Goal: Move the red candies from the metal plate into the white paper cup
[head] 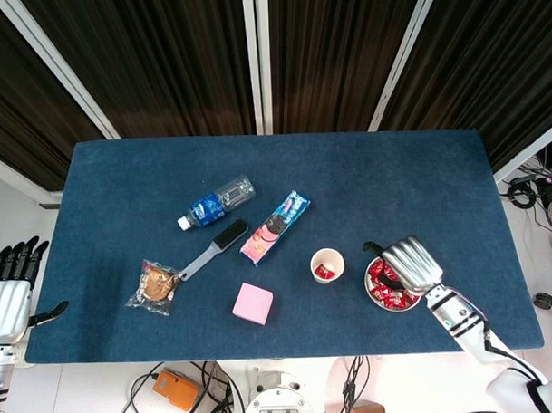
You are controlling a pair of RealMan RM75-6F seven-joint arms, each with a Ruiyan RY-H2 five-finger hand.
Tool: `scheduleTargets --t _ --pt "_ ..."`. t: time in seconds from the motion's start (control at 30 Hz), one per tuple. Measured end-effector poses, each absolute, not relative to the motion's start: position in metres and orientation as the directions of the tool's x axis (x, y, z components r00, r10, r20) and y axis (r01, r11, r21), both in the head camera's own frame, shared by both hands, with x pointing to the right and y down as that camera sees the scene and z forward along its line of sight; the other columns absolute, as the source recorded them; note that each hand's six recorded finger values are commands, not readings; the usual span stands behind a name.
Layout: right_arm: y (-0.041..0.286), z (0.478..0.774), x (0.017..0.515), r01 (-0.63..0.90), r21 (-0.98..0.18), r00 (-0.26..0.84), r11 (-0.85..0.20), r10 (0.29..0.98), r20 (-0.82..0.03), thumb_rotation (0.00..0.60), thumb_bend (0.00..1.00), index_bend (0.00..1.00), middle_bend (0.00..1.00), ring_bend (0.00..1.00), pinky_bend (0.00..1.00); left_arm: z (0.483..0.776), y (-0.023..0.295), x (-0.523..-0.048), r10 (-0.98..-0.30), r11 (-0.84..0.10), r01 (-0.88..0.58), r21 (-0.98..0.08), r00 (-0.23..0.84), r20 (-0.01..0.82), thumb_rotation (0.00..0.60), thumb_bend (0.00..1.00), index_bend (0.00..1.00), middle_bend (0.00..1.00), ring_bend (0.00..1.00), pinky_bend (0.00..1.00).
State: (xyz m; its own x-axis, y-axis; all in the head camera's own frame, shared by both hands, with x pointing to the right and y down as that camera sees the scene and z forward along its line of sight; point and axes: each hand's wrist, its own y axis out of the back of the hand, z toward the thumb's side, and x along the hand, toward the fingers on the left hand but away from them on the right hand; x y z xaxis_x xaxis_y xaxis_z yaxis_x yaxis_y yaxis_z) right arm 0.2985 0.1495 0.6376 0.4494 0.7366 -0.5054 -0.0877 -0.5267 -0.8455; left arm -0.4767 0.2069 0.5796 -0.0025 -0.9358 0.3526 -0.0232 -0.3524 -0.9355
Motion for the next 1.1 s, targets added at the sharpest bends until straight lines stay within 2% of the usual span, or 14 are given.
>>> scheduleTargets --t 0.1,0.33,0.8,1.1 --pt "0.158 0.647 0.317 -0.127 -0.814 0.403 -0.566 0.721 -0.564 0.600 0.40 0.41 0.84 0.97 1.00 0.581 0.206 -0.474 -0.936 -0.352 -0.025 -0.936 0.005 0.352 0.600 0.00 0.06 0.00 0.00 0.00" --pt "0.167 0.672 0.331 -0.179 -0.760 0.357 -0.624 0.679 -0.642 0.600 0.40 0.43 0.84 0.97 1.00 0.581 0.209 -0.472 -0.934 -0.357 -0.023 -0.934 0.005 0.357 0.600 0.00 0.06 0.00 0.00 0.00" --pt "0.170 0.691 0.334 -0.182 -0.721 0.324 -0.669 0.651 -0.686 0.600 0.40 0.44 0.84 0.98 1.00 0.580 0.211 -0.474 -0.934 -0.358 -0.024 -0.934 -0.006 0.358 0.600 0.00 0.06 0.00 0.00 0.00" --pt "0.170 0.693 0.329 -0.178 -0.726 0.342 -0.664 0.650 -0.679 0.600 0.40 0.45 0.84 0.98 1.00 0.579 0.211 -0.475 -0.934 -0.357 -0.021 -0.934 -0.011 0.357 0.600 0.00 0.06 0.00 0.00 0.00"
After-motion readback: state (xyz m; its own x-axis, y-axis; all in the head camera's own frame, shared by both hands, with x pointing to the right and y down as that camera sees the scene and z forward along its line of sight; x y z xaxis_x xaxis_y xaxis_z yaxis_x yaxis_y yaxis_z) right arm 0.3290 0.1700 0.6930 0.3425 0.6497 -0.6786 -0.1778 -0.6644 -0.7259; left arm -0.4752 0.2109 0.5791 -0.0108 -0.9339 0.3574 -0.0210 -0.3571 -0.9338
